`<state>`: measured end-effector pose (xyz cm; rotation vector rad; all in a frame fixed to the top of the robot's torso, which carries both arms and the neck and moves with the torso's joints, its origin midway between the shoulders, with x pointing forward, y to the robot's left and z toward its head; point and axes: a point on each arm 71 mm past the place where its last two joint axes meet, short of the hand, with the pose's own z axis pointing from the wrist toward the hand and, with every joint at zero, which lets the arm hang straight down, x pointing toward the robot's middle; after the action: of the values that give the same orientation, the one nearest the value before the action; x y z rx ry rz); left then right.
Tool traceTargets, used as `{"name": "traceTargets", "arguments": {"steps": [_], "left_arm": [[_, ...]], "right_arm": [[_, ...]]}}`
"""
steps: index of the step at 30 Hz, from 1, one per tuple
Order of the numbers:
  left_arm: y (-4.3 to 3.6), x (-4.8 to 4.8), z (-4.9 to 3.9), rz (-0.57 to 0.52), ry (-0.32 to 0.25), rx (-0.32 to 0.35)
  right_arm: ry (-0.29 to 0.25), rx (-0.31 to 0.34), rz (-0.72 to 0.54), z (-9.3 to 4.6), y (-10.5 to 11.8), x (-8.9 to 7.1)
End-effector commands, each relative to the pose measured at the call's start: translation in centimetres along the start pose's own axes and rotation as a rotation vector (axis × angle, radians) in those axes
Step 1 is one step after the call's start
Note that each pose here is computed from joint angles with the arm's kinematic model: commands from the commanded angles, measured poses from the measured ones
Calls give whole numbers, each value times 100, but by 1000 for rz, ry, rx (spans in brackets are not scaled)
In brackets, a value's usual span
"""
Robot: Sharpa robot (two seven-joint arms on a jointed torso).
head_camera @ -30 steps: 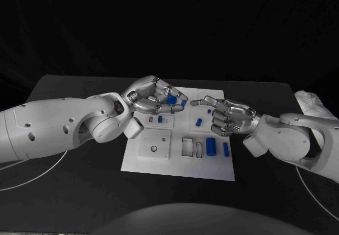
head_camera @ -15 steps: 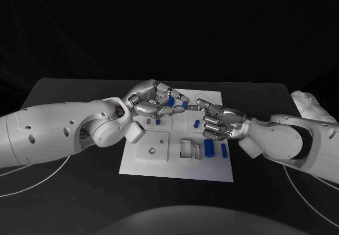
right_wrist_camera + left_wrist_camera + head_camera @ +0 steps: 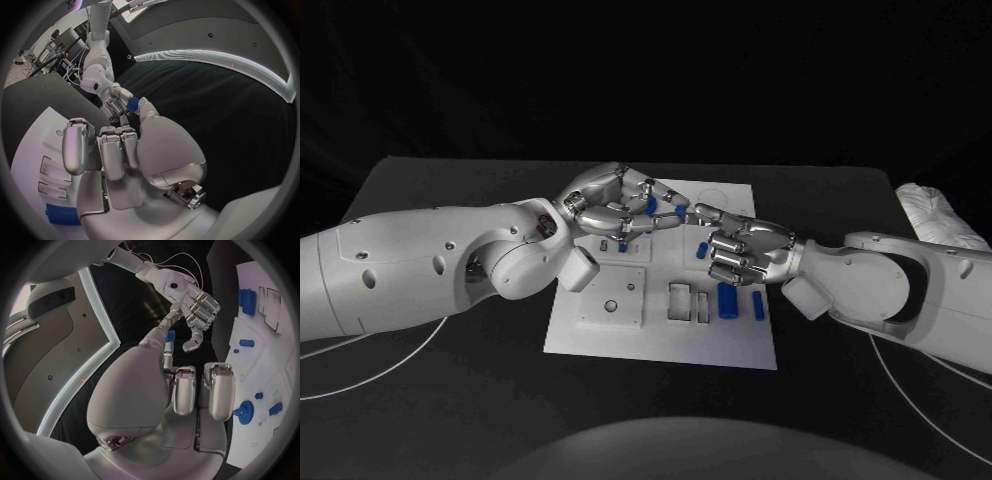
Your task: Assemble the parts on the task board
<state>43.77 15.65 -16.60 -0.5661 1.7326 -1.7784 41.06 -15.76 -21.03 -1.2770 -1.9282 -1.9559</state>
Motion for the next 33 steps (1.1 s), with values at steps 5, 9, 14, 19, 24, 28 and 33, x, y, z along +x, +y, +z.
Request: {"name": "traceTargets", "arguments": {"steps": [5, 9, 14, 19, 24, 28, 33], "left_arm": [[22, 40, 14, -35, 37, -13], [30, 37, 13, -36, 38, -18], [38, 31, 12, -35, 37, -23], [44, 26, 13, -35, 35, -25], [48, 19, 13, -34, 33, -26], [51, 18, 15, -34, 34, -27], [56, 22, 16, -37, 40, -31]], "right_arm": [[16, -27, 15, 24, 5, 20], [9, -30, 15, 30, 4, 20], [7, -28, 15, 38, -2, 27], [13, -16, 16, 41, -13, 35], [13, -7, 16, 41, -24, 32], [6, 0, 9, 42, -30, 21], [-7, 3, 4, 46, -35, 12]]}}
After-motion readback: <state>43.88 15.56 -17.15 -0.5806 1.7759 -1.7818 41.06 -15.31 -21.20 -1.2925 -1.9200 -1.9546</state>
